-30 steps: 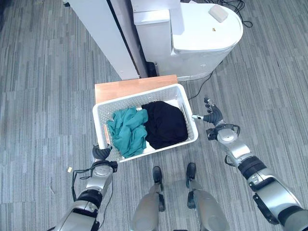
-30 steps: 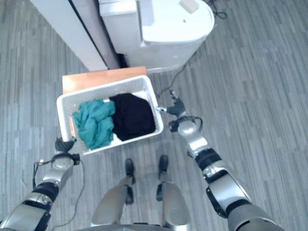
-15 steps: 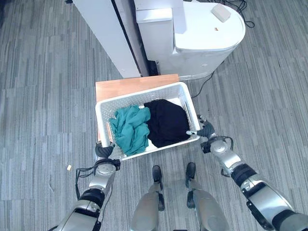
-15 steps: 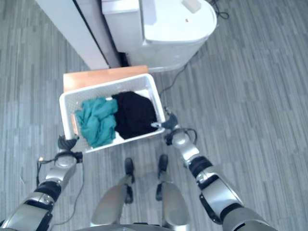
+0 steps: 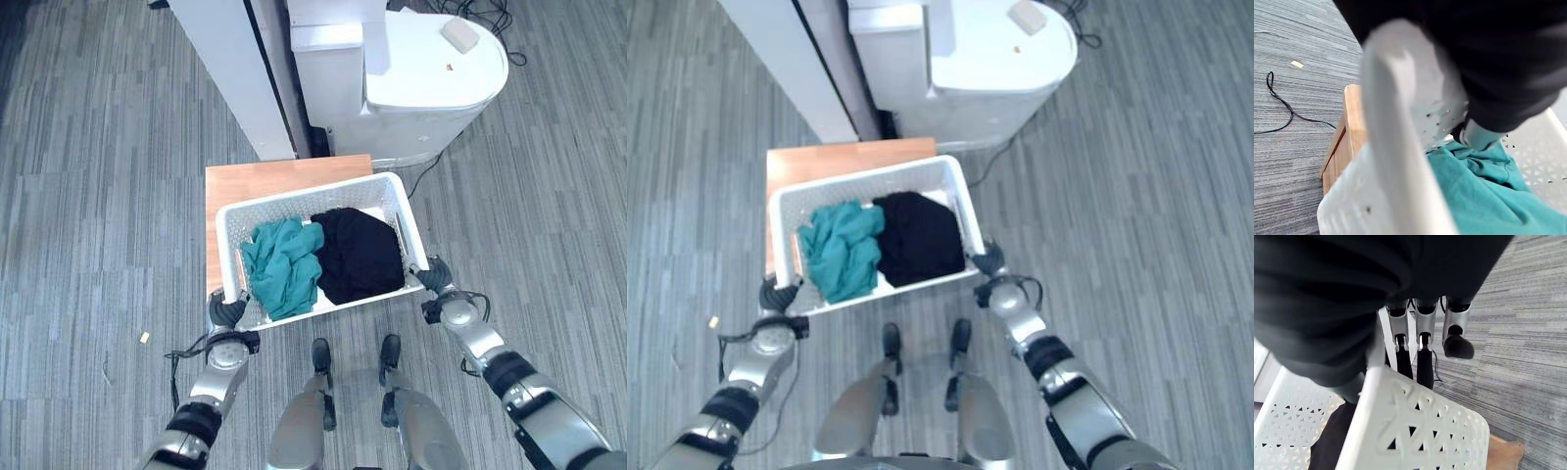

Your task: Grab the laundry basket,head to the washer,open it,put in the laundry and shut it.

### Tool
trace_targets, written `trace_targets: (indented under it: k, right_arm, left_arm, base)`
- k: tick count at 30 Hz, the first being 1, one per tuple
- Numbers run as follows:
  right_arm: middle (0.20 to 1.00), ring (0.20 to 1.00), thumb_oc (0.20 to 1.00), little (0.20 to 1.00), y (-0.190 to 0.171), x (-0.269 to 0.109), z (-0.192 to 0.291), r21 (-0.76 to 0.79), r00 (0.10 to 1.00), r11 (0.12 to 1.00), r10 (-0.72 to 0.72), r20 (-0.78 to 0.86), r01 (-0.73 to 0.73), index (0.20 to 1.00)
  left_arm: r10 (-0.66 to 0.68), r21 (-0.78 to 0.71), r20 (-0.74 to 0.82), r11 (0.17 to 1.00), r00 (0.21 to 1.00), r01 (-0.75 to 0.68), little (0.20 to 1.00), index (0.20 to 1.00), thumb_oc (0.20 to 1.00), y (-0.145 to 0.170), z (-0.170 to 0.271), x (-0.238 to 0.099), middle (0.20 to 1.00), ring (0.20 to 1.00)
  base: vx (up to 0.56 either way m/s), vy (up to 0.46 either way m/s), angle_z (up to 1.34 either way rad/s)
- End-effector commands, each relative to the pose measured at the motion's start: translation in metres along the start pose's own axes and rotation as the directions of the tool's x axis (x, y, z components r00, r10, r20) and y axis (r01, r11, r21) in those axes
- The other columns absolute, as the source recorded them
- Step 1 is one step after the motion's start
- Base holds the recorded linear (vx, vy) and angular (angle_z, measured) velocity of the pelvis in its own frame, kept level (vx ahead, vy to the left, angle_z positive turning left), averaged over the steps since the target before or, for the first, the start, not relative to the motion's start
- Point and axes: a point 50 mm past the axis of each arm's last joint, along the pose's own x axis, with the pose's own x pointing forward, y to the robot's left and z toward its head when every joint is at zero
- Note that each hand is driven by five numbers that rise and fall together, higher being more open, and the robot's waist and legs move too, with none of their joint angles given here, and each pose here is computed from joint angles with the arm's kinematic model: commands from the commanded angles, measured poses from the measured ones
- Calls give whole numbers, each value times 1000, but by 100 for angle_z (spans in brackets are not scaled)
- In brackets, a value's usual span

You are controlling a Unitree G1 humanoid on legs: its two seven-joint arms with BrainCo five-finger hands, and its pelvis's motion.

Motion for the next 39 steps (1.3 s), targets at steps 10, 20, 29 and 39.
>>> trace_targets:
  k: [10,20,29,39]
  right_arm:
    - [200,200,200,200,-35,-60,-1,121,983,992,-38,179,16,200]
    - [200,200,200,200,-37,-73,8,126,970,992,-43,239,13,200]
    - [200,200,200,200,-46,-78,-1,100,976,995,-47,212,26,200]
    - [200,200,200,200,-48,-79,-14,127,986,990,-73,153,54,200]
  left_arm:
    - [-216,-40,154,974,964,224,200,200,200,-13,19,-29,200,200]
    - [-215,-27,194,974,957,224,200,200,200,1,25,-40,200,200]
    - [-241,-96,130,962,962,254,200,200,200,-15,9,-48,200,200]
    - [-222,-79,116,970,968,232,200,200,200,-9,5,-49,200,200]
  base:
    - [51,18,-23]
    - [87,-114,-135]
    - [200,-261,-105]
    - [271,48,-79]
